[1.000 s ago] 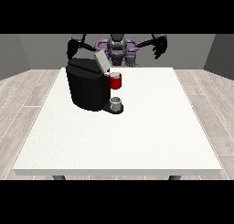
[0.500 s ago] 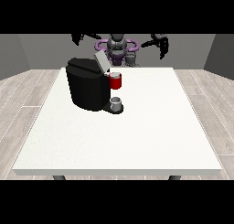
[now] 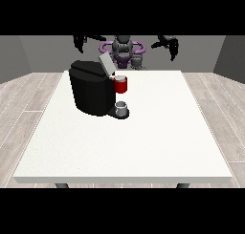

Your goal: Insert the coffee pod into the coffee machine and close the lid

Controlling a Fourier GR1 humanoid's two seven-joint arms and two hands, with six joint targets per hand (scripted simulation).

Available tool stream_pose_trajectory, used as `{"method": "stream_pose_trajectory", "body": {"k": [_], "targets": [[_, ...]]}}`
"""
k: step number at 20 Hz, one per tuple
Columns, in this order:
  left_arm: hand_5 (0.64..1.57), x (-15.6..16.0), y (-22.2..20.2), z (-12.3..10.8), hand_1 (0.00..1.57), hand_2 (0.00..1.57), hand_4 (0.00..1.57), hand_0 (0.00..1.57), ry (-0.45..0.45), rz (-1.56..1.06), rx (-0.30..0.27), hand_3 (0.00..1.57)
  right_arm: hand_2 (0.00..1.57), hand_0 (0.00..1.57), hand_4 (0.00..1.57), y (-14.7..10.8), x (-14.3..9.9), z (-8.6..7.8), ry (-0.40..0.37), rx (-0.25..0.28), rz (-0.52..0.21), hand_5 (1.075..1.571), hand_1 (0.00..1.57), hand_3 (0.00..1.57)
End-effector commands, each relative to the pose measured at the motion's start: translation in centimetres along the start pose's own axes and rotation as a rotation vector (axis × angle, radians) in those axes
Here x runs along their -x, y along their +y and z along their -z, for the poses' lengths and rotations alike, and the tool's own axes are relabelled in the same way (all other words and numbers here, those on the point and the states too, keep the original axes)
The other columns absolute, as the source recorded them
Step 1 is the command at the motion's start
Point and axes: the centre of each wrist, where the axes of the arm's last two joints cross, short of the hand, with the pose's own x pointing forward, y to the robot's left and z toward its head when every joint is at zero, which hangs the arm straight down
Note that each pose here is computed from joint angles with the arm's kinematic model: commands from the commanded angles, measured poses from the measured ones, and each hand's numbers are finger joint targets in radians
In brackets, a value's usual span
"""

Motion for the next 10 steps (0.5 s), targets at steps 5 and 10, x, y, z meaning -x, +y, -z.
{"method": "stream_pose_trajectory", "body": {"k": [5,10], "targets": [[1.571,-1.7,-0.5,-1.3,0.0,0.0,0.36,0.0,-0.089,0.023,-0.027,0.0,0.0,0.0,0.18,-1.2,-1.4,2.1,0.01,0.001,0.111,1.571,0.0,0.0],[1.571,-3.7,0.1,-1.8,0.0,0.0,0.26,0.0,-0.109,0.03,-0.074,0.0,0.0,0.0,0.0,4.2,-2.3,2.8,0.01,-0.069,0.068,1.571,0.0,0.0]]}}
